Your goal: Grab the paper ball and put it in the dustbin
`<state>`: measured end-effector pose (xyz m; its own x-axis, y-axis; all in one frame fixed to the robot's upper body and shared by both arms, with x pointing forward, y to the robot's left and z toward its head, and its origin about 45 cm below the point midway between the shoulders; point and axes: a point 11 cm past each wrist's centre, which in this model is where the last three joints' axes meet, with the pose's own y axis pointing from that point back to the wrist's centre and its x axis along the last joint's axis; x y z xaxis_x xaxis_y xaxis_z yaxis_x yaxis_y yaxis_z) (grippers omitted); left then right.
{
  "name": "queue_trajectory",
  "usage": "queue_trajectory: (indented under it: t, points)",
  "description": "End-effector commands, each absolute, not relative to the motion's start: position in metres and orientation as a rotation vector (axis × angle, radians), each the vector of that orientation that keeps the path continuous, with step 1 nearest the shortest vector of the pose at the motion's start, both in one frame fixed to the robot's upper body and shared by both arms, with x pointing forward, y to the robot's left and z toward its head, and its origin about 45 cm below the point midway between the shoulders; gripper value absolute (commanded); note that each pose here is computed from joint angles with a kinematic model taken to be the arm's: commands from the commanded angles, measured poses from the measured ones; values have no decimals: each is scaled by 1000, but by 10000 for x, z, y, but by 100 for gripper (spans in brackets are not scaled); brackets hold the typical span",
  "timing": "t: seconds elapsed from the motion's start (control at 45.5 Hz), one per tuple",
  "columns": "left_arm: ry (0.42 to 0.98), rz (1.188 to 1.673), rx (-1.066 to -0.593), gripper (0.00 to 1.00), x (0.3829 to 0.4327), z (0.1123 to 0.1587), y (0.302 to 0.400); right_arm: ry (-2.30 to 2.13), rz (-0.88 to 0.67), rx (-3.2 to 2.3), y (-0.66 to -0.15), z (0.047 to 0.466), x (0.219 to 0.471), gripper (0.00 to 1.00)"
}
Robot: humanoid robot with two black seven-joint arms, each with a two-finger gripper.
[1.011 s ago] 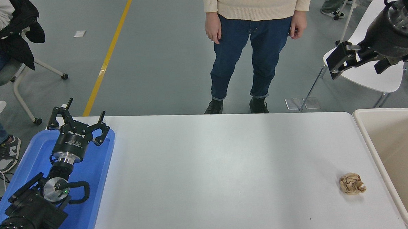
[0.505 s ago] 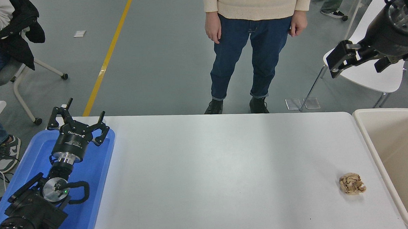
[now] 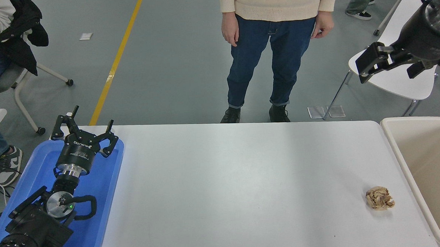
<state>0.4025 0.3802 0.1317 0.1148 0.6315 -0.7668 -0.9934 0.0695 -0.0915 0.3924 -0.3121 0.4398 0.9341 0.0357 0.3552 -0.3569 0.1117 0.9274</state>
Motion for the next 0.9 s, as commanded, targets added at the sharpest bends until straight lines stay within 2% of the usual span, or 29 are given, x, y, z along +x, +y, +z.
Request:
queue_trajectory:
  t: [0.0,0.44,0.659,0.879]
  points:
    - [636,1355,-720,100,4025,1317,3802,-277,281,1425,-3180,4394,3913,100]
    - [635,1358,-722,100,4019,1315,3814,-262,219,1427,-3314,4229,3834,100]
    - [635,1358,-722,100,4019,1315,3814,-186,102,1443,-3459,3700,3740,100]
    - [634,1359,-723,100,4019,1316,3815,-82,-52,1453,-3635,2996,3520,100]
